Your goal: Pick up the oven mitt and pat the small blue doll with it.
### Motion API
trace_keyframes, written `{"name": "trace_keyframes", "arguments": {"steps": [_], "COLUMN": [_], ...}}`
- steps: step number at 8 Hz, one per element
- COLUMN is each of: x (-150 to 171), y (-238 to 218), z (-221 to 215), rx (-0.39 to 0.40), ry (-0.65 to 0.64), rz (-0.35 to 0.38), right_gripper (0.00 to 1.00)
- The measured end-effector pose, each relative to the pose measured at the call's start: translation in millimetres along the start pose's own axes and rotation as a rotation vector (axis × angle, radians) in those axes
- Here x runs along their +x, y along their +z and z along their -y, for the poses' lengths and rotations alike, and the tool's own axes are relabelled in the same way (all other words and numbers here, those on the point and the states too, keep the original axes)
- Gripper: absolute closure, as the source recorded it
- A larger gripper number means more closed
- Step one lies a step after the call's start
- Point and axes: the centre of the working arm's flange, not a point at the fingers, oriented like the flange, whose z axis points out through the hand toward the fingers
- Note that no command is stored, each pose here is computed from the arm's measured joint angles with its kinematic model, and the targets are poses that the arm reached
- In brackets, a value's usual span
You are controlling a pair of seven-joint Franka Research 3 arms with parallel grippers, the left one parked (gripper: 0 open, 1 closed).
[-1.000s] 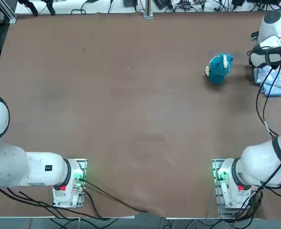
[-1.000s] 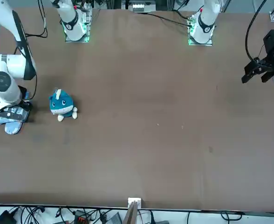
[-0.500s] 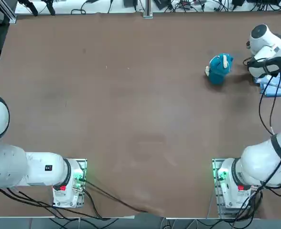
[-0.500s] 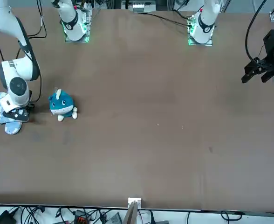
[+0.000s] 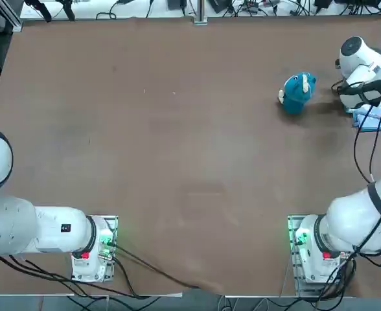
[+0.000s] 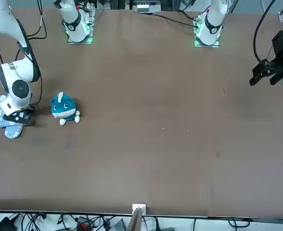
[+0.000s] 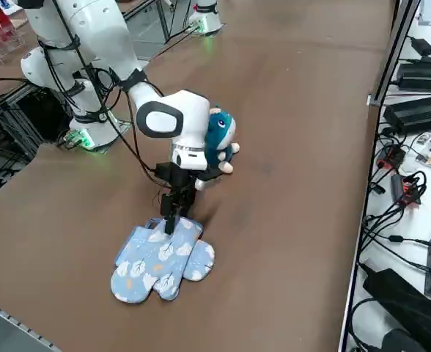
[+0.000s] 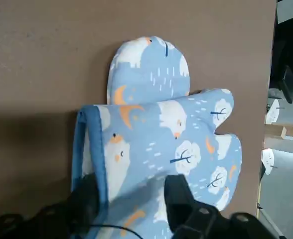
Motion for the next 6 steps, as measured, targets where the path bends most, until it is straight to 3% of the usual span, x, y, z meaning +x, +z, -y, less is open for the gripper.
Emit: {"name": "trace_keyframes", "arguments": {"steps": [3, 4, 6], "x": [4, 10, 21], "y": [-1, -5, -23], "z": [-8, -14, -37], "rx": [-0.005, -0.011, -0.032], "ry": [0.014, 0.025, 0.034], "rz": [-0.008, -0.021, -0.053], "right_gripper": [0.89, 0.96, 0.96]}}
